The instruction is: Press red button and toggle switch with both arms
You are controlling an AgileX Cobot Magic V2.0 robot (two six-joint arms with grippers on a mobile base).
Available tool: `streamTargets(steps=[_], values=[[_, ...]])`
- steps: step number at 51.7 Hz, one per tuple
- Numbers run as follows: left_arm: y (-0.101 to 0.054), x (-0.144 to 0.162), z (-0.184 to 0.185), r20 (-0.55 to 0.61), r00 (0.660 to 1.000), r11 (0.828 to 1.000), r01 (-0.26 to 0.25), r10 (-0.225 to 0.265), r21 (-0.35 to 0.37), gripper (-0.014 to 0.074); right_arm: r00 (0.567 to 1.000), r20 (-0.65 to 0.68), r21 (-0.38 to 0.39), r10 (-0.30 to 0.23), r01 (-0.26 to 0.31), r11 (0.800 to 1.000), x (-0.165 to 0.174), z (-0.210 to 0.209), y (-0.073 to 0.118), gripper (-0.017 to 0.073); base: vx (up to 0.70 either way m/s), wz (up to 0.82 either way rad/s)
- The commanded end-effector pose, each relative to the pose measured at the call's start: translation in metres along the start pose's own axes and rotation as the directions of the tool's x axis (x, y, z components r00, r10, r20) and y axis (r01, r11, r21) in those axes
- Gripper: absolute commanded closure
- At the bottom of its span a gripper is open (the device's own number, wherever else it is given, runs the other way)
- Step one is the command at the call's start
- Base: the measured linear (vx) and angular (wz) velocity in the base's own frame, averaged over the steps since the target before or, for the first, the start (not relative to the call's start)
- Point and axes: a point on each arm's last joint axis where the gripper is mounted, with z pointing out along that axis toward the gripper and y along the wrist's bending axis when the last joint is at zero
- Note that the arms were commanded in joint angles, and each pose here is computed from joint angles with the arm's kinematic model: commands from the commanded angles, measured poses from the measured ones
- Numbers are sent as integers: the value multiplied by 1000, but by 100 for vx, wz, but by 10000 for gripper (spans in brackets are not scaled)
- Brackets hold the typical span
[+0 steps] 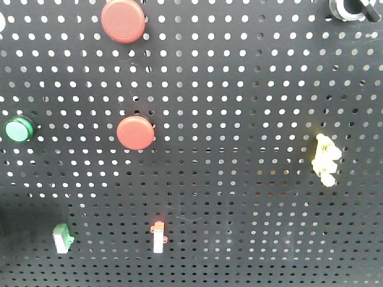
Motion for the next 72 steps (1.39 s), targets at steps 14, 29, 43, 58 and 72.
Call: streamTargets(steps=[14,29,43,58,72], values=[[5,65,-22,103,995,992,7,6,-125,592,988,147,77,-48,37,996,94,-69,27,562,0,0],[-2,117,-63,366,929,987,2,58,-162,592,1000,-9,18,2,-1,1000,121,-51,33,562,0,0],[-4,120,-67,375,925,987,-2,62,-158,592,996,88,61,-7,2,998,112,-50,29,562,0,0],[-4,121,-67,373,926,987,-2,62,-158,592,996,88,61,-7,2,998,112,-50,29,562,0,0],[0,135,-58,351,934,982,1,66,-187,592,996,90,62,-8,2,998,112,-50,29,562,0,0]])
